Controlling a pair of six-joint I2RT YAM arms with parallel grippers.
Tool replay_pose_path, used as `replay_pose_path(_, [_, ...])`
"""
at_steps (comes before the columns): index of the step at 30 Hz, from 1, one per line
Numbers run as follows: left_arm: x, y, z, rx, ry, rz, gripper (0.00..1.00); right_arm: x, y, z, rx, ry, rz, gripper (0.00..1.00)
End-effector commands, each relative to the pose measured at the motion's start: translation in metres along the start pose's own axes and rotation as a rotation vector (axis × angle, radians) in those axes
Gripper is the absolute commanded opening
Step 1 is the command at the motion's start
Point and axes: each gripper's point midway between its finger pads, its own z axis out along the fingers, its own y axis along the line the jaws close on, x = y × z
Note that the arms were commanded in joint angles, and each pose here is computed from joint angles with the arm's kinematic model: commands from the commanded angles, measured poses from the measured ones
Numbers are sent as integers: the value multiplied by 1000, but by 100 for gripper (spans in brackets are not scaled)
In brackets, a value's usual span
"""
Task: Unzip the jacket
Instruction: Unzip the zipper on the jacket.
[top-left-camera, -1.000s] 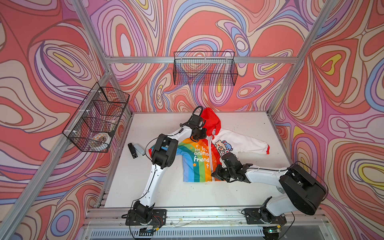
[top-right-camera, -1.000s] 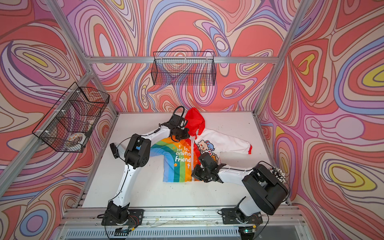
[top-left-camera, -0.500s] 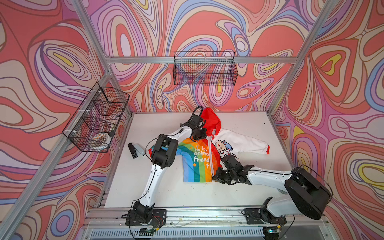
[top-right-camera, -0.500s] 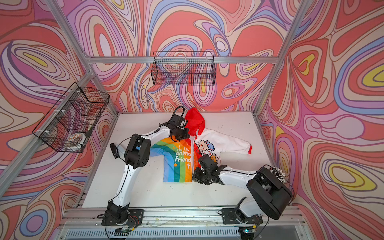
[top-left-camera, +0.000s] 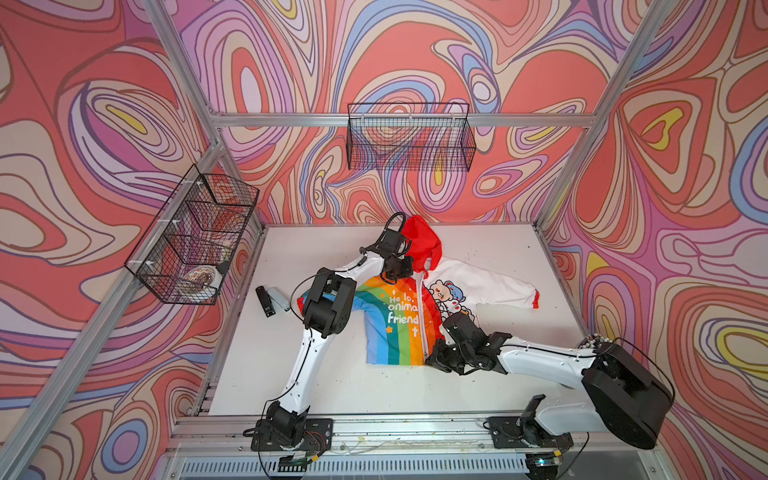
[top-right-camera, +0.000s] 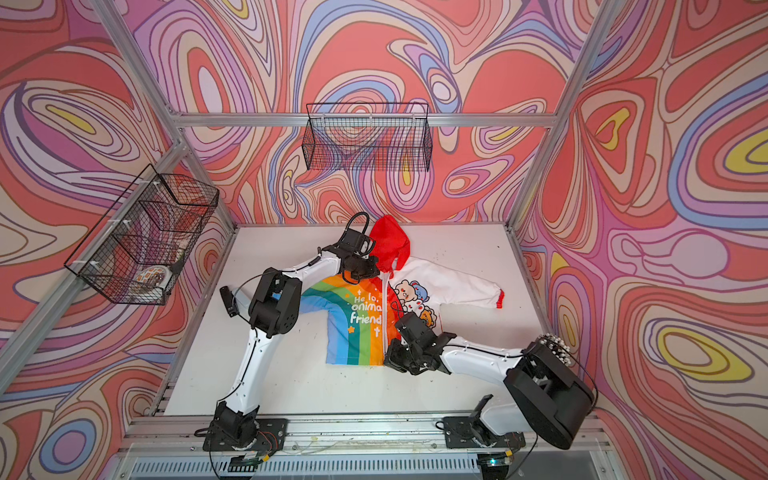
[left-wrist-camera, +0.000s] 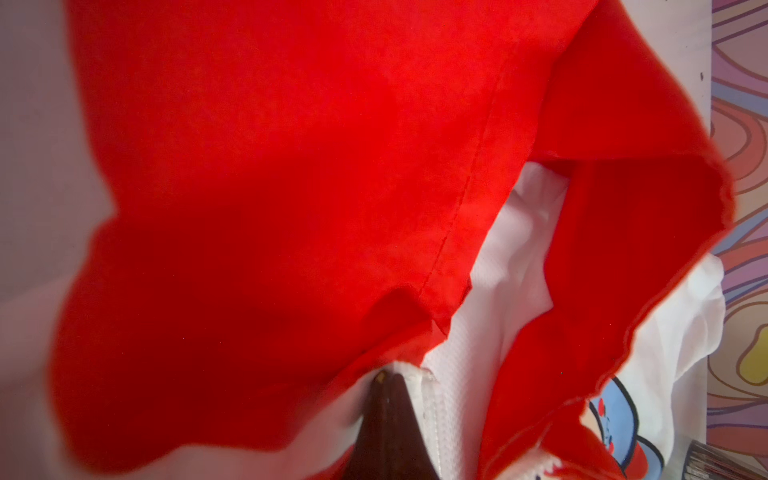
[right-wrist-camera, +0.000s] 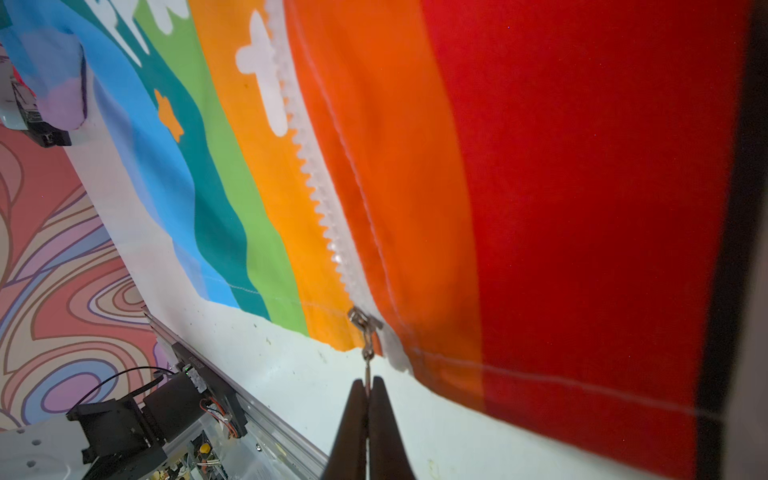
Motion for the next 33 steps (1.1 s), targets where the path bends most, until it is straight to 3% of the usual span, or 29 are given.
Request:
replay_pose_path(1, [40,54,30,-139,106,-63,0,10,-9,-3,32,23,3,0])
replay_pose_path(33, [39,53,29,-138,104,-63,0,22,-14,-13,89,51,-19,0])
